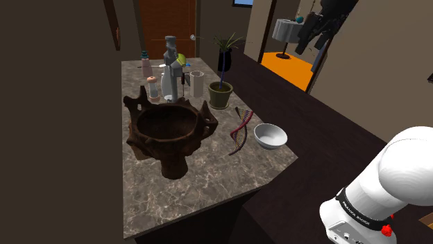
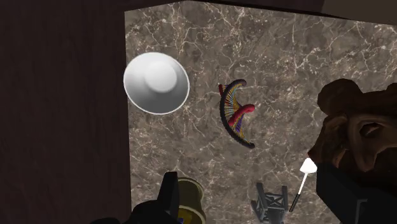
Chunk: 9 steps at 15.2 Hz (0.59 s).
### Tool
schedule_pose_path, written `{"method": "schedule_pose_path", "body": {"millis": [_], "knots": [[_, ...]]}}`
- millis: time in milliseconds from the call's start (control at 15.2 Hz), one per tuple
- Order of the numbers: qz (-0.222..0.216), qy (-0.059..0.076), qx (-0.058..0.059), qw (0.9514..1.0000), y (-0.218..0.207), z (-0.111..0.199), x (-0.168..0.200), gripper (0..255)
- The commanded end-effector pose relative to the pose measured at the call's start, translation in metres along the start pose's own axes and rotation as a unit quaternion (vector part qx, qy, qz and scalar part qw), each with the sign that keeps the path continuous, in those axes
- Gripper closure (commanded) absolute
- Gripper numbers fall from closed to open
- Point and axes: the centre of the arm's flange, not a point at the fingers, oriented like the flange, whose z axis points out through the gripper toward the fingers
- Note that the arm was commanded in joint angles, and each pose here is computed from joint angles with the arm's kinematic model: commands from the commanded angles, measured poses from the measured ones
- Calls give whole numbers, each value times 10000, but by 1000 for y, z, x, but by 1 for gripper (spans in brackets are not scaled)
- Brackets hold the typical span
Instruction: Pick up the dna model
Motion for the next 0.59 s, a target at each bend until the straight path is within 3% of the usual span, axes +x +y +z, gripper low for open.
{"method": "schedule_pose_path", "body": {"millis": [0,528], "knots": [[0,0,0,10000,0,0,0,0],[-316,-529,13,9981,-14,97,57,0]]}}
